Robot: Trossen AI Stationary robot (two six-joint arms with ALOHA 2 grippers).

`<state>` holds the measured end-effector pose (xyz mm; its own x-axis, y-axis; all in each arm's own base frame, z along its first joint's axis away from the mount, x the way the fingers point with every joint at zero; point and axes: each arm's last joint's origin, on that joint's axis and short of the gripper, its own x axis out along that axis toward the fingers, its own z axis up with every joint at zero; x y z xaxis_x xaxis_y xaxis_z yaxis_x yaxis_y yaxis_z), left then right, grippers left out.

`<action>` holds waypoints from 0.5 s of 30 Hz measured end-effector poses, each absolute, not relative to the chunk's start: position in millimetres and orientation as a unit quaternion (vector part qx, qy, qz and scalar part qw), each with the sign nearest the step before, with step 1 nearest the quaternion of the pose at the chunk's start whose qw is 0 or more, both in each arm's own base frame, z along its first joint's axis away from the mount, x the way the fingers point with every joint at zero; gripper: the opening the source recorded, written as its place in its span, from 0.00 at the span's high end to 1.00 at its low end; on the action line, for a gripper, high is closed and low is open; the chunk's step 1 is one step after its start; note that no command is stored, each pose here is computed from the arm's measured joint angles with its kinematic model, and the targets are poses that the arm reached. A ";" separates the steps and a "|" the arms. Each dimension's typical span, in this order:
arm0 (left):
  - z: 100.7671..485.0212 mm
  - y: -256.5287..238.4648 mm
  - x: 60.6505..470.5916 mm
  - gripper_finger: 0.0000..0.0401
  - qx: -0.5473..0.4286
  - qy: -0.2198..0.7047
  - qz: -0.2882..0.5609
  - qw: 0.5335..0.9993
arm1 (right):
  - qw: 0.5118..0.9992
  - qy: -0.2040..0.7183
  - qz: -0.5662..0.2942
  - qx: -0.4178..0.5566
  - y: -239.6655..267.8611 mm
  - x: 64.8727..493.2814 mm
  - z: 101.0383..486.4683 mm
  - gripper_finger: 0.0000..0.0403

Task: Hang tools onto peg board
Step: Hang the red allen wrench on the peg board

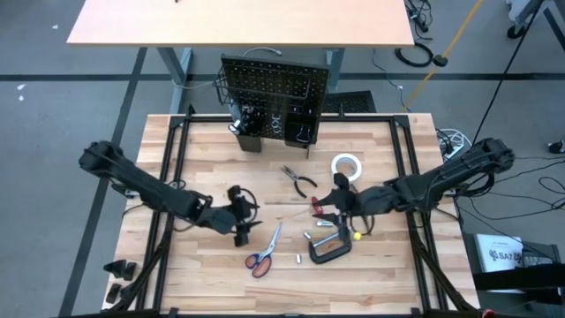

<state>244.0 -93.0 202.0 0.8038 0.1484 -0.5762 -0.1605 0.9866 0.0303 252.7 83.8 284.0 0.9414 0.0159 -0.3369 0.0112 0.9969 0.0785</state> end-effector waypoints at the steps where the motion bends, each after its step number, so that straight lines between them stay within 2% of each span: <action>1: 196.2 -94.2 248.3 0.43 -0.004 0.299 0.078 0.951 | 0.981 0.188 -0.015 0.046 82.6 255.3 277.6 0.66; 5: 178.7 -95.9 267.1 0.43 0.009 0.283 0.045 0.958 | 0.959 0.266 -0.068 0.063 74.4 265.1 249.7 0.66; 10: 163.4 -89.9 283.9 0.43 -0.002 0.284 -0.018 0.959 | 0.926 0.360 -0.066 0.088 67.8 273.4 218.5 0.66; 15: 152.0 -72.7 290.6 0.43 -0.001 0.304 0.010 0.953 | 0.912 0.393 -0.075 0.087 63.4 280.0 202.0 0.66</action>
<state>290.6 -72.7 152.0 0.8146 0.0183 -0.5797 -0.0189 0.9998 0.0050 280.0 63.4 202.0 0.6800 -0.0680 -0.7301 0.2045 0.9738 0.0998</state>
